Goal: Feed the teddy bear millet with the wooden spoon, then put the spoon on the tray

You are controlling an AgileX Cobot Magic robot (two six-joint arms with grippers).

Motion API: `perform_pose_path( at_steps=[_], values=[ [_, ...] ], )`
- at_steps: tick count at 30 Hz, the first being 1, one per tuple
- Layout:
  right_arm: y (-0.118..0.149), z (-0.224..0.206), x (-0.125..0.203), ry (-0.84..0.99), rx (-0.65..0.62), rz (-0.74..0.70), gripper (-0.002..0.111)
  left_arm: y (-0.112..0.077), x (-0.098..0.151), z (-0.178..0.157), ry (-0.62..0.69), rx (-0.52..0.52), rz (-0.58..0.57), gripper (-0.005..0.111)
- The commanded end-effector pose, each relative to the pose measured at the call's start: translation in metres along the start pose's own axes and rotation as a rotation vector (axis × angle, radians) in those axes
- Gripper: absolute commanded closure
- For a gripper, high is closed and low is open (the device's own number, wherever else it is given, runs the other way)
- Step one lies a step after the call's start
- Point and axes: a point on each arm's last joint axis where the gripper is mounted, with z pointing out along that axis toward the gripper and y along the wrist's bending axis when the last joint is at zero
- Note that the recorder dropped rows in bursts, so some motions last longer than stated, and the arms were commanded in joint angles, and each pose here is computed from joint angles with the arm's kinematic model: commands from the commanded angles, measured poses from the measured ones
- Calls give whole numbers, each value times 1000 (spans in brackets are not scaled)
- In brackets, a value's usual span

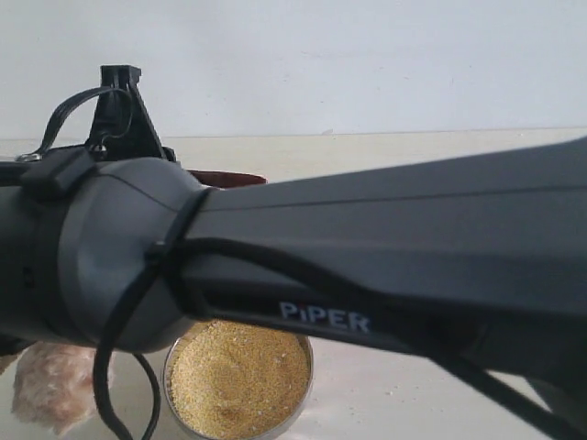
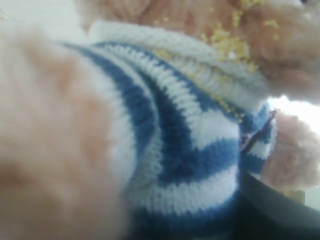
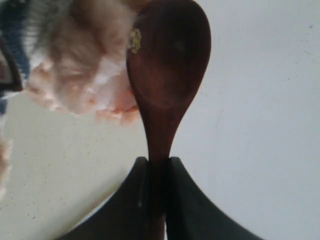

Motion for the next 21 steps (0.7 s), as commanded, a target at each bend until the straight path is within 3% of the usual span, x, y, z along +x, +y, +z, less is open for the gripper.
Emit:
perform_pose_path(
  at_steps=[1, 9, 18, 21],
  values=[
    [-24, -16, 9, -25, 10, 95, 108, -1, -3, -1, -20, 6, -13, 102],
    [-71, -53, 37, -92, -15, 243, 108, 0, -3, -1, -24, 0, -2, 102],
    [-111, -90, 93, -194, -422, 457, 108, 1, -4, -1, -32, -10, 16, 102],
    [-123, -94, 109, -214, -487, 528, 108, 1, -4, -1, -29, -14, 21, 102]
  ],
)
